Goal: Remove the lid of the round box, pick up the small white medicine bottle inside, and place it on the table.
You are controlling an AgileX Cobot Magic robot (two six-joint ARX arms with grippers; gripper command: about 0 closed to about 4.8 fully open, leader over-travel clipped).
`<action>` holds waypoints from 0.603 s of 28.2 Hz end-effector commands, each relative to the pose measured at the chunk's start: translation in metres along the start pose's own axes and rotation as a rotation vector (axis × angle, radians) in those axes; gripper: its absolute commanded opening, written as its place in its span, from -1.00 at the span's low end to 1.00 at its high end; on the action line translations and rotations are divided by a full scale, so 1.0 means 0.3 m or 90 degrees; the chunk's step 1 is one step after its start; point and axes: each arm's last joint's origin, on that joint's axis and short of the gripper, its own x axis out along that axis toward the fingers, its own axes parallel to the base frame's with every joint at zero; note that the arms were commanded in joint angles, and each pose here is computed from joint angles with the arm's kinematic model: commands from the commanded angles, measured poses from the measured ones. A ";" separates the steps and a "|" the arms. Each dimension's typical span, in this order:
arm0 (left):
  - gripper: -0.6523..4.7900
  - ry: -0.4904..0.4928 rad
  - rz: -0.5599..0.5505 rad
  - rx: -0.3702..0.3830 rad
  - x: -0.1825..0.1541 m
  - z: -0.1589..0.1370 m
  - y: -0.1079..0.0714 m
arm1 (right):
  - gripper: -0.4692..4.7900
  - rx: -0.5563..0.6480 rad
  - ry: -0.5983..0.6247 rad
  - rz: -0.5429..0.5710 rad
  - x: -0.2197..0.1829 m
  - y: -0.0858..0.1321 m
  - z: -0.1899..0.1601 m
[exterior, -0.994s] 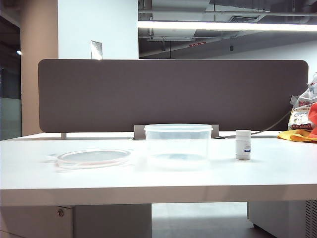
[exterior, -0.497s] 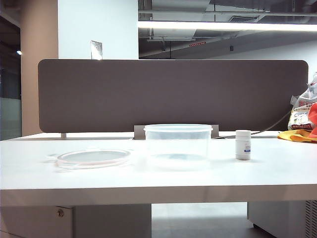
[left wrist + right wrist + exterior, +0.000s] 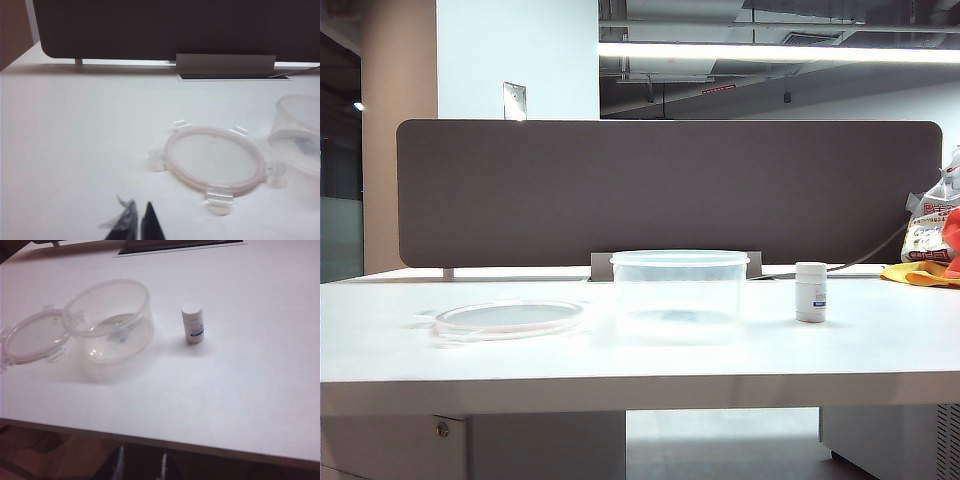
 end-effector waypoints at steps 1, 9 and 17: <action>-0.68 -0.006 -0.002 -0.004 0.000 0.003 0.000 | -0.43 -0.003 -0.012 0.000 -0.003 0.002 0.008; -0.68 -0.006 -0.002 -0.004 0.000 0.003 0.000 | -0.43 -0.003 -0.013 0.000 -0.004 0.002 0.008; -0.68 -0.006 -0.002 -0.004 0.000 0.003 0.000 | -0.43 -0.061 -0.026 -0.028 -0.004 -0.007 0.014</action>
